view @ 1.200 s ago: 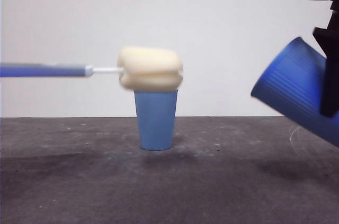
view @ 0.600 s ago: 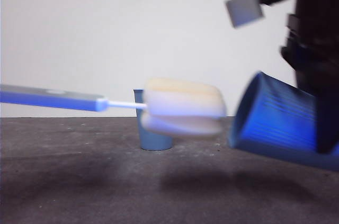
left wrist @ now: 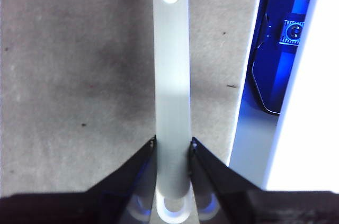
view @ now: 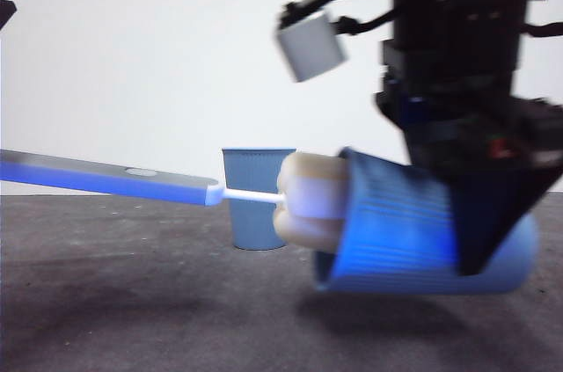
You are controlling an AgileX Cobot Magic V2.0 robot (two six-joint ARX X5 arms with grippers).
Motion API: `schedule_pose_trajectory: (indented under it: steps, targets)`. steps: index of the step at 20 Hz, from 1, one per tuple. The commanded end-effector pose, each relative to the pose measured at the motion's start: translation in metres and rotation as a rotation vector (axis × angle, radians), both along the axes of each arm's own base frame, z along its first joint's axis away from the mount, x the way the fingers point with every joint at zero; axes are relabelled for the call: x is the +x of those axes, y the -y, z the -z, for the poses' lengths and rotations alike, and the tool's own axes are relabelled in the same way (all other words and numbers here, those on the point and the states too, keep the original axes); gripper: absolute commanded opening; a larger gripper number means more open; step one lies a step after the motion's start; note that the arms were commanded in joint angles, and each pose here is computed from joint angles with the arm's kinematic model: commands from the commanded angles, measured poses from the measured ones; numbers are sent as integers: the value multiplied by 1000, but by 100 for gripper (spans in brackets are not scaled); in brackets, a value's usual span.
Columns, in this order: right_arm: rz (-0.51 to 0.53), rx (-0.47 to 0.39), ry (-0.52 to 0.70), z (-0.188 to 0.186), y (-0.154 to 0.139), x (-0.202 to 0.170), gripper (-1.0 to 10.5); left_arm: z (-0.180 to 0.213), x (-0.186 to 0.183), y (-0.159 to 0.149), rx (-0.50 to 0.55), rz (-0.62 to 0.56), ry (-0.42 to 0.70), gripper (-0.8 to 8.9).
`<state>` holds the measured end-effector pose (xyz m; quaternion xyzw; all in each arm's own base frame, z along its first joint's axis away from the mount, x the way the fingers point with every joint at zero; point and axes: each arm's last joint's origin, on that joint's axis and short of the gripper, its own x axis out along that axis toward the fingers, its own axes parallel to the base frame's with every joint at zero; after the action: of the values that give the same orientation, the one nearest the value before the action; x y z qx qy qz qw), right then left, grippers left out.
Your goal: Pick up the cup brush,pick up the cup,insert the brush into the cup,clean the cup,put the cup brush back,put the cup back to the fixed position on the table
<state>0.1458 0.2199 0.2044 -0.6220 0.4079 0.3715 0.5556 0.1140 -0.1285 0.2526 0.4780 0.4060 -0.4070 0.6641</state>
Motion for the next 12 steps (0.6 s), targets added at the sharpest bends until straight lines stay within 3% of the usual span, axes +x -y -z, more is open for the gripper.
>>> schedule_pose_trajectory:
  steps: [1, 7, 12]
  targets:
    - [-38, 11, 8, 0, -14, -1, -17, 1, 1, 5, -5, 3, -6, -9]
    - [-60, 83, 35, -13, -35, 2, -17, 5, 7, 19, -64, 16, -15, -9]
    - [-52, 63, 27, -15, -34, 2, -18, 9, 6, 16, -4, -14, -31, -9]
